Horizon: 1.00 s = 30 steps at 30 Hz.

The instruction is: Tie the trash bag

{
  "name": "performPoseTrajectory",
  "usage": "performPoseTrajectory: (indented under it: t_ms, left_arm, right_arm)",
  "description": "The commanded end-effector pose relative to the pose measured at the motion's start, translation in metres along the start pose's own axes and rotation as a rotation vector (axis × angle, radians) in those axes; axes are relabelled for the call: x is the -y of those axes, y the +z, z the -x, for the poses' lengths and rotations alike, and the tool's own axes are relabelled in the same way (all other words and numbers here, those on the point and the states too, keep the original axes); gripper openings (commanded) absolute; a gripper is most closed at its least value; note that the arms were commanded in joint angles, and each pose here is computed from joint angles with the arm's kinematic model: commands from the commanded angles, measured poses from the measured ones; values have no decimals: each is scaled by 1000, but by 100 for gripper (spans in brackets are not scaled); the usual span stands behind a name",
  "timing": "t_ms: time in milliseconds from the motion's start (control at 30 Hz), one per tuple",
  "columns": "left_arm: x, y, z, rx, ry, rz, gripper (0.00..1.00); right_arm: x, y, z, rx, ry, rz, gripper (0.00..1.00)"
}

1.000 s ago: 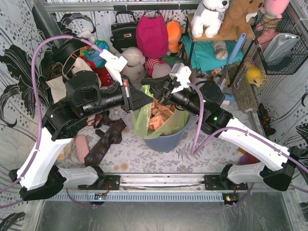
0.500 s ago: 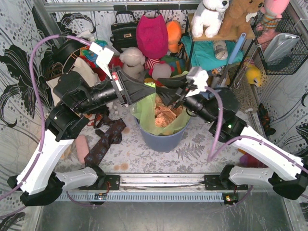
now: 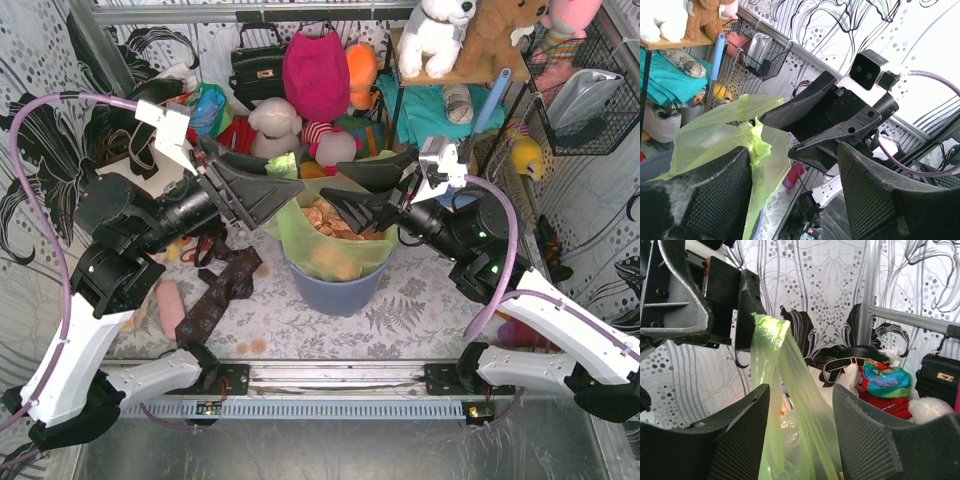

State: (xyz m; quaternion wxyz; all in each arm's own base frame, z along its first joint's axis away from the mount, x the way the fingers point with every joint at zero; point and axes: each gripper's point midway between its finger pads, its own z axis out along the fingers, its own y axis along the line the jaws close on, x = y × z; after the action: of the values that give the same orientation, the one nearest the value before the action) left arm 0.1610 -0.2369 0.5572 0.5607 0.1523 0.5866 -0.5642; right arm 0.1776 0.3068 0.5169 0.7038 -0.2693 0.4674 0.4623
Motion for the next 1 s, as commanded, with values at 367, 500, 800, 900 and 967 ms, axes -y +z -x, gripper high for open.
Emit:
performPoseTrajectory:
  t_ms: [367, 500, 800, 900, 967]
  left_arm:
    - [16, -15, 14, 112, 111, -90, 91]
    - [18, -15, 9, 104, 124, -117, 94]
    - [54, -40, -28, 43, 302, -425, 91]
    - [55, -40, -32, 28, 318, -449, 85]
    - [57, -40, -33, 26, 320, -463, 84]
  right_arm:
    - [-27, 18, 24, 70, -236, 199, 59]
    - [-35, 26, 27, 70, -281, 264, 62]
    - [-44, 36, 30, -19, -331, 340, 57]
    - [-44, 38, 29, -69, -344, 358, 54]
    - [-46, 39, 28, -102, -335, 374, 52]
